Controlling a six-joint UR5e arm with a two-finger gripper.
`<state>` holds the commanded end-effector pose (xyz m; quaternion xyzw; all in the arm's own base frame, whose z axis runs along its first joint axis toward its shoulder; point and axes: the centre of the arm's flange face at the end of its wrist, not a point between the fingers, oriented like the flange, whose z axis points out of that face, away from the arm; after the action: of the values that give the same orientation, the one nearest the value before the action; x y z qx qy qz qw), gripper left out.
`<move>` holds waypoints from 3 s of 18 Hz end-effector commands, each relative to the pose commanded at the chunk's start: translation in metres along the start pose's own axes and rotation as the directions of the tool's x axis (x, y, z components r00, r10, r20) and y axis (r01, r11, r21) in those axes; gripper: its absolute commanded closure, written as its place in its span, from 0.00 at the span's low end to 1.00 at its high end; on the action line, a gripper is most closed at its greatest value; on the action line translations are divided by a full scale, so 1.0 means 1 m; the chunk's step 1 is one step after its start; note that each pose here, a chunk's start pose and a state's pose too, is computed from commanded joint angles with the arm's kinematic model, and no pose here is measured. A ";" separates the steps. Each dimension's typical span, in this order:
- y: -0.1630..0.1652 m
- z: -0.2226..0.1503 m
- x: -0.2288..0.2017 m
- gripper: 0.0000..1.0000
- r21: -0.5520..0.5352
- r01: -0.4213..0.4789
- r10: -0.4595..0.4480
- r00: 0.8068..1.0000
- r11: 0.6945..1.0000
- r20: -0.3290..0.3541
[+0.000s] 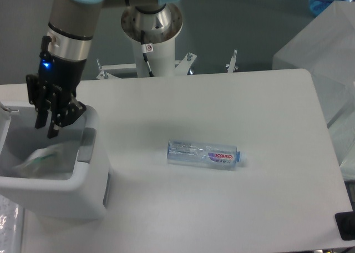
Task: Place the trash in the trash can
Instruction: 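Lower the tissue into the bin and open the gripper, then move the open gripper over the clear water bottle's capped end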
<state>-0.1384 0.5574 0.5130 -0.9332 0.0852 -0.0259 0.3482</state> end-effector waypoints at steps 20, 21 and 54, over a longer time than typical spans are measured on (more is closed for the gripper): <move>0.184 -0.103 -0.267 0.00 -0.060 0.265 -0.223 0.896 0.962 0.384; 0.197 -0.099 -0.275 0.00 -0.097 0.222 -0.171 0.911 0.970 0.375; 0.361 0.096 -0.332 0.00 -0.528 -0.656 0.540 0.750 0.539 -0.382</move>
<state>-0.5054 0.4101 0.2083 -0.9003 0.4329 0.0448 -0.0086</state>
